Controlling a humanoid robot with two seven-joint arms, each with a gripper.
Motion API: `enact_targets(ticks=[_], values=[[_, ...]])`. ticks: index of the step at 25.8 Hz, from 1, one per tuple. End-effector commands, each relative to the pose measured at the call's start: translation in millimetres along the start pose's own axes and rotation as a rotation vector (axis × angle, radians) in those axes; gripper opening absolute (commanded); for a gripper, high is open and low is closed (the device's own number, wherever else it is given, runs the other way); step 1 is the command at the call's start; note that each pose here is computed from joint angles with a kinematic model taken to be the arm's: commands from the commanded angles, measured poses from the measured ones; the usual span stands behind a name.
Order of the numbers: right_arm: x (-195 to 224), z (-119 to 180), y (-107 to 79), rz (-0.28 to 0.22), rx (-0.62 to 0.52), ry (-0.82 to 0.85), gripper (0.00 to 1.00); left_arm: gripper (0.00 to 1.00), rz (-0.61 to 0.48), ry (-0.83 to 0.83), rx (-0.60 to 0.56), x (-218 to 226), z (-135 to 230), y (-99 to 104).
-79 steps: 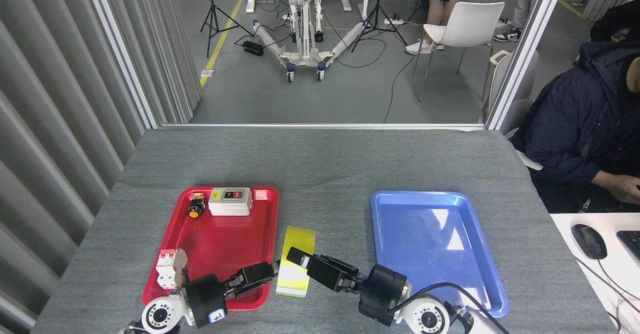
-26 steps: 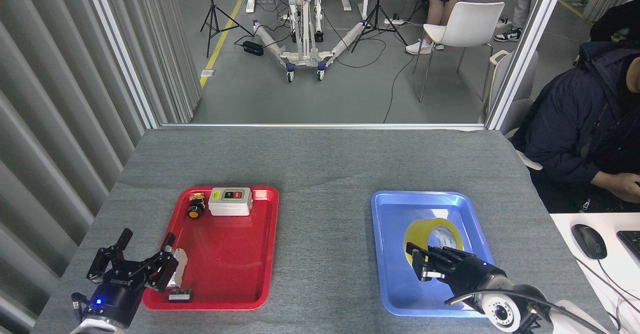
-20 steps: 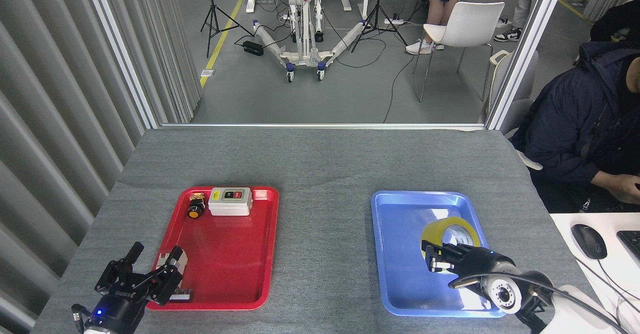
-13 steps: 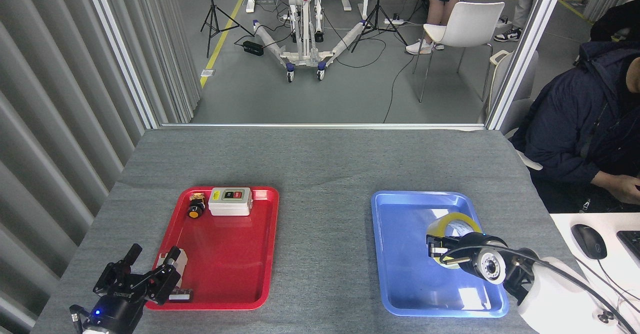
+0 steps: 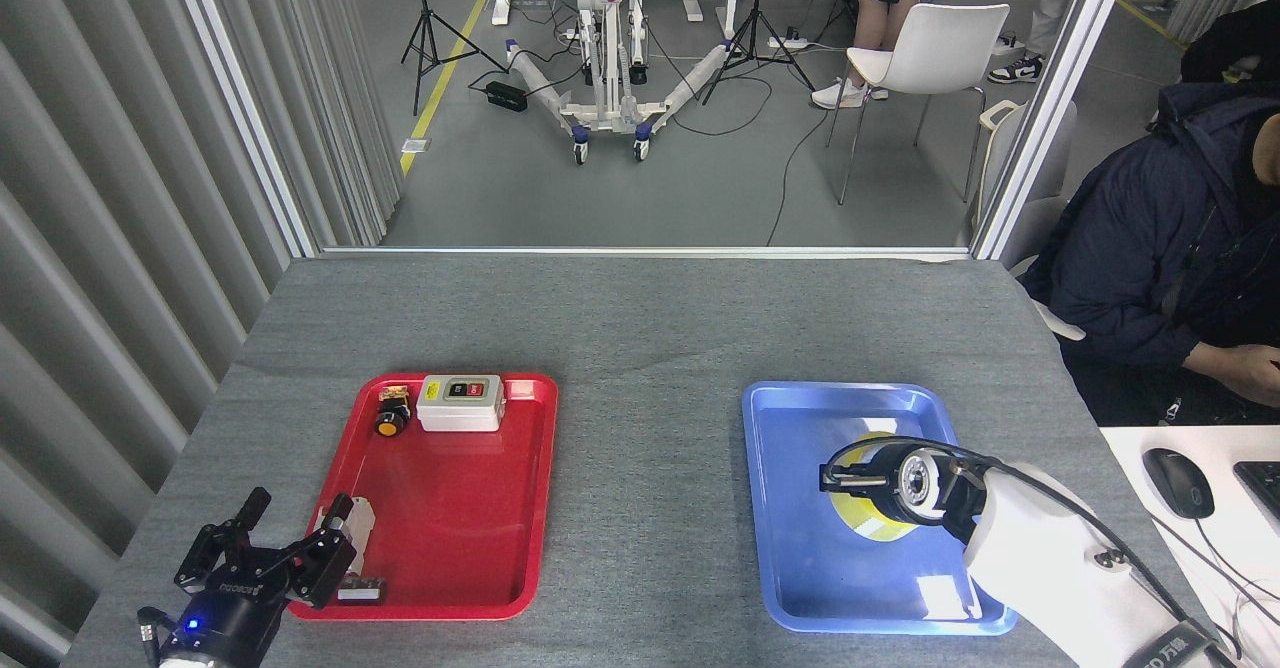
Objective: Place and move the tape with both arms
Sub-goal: 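Lower the tape onto the blue tray and open the right gripper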
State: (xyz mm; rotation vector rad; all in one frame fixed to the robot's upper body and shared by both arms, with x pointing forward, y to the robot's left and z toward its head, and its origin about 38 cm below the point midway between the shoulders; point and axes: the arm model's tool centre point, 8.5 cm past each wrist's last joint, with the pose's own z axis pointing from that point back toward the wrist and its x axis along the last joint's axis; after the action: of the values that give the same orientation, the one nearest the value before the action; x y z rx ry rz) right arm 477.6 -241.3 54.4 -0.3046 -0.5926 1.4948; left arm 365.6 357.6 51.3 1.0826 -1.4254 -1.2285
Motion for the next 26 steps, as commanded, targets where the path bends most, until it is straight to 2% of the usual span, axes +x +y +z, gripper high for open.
enact_targets(ticks=[1, 3, 10, 24, 25, 26], values=[[9, -1, -8.1, -0.013, 0.025, 0.040, 0.00, 0.99, -0.032, 0.006, -0.002, -1, -2, 2], [7, -1, -12.2, -0.026, 0.022, 0.059, 0.00, 0.99, -0.062, 0.026, -0.012, -4, -3, 1], [-1, -18, 1.2, -0.051, 0.075, 0.100, 0.00, 0.99, -0.079, 0.030, 0.000, -3, -6, 7], [5, -25, 3.2, -0.049, 0.083, 0.084, 0.00, 1.00, -0.075, 0.054, -0.012, -2, -3, 1], [5, -26, 4.2, -0.050, 0.085, 0.084, 0.02, 1.00, -0.074, 0.054, -0.015, -2, -3, 0], [6, -26, 4.7, -0.050, 0.086, 0.085, 0.07, 1.00, -0.073, 0.055, -0.013, -1, -3, 1]])
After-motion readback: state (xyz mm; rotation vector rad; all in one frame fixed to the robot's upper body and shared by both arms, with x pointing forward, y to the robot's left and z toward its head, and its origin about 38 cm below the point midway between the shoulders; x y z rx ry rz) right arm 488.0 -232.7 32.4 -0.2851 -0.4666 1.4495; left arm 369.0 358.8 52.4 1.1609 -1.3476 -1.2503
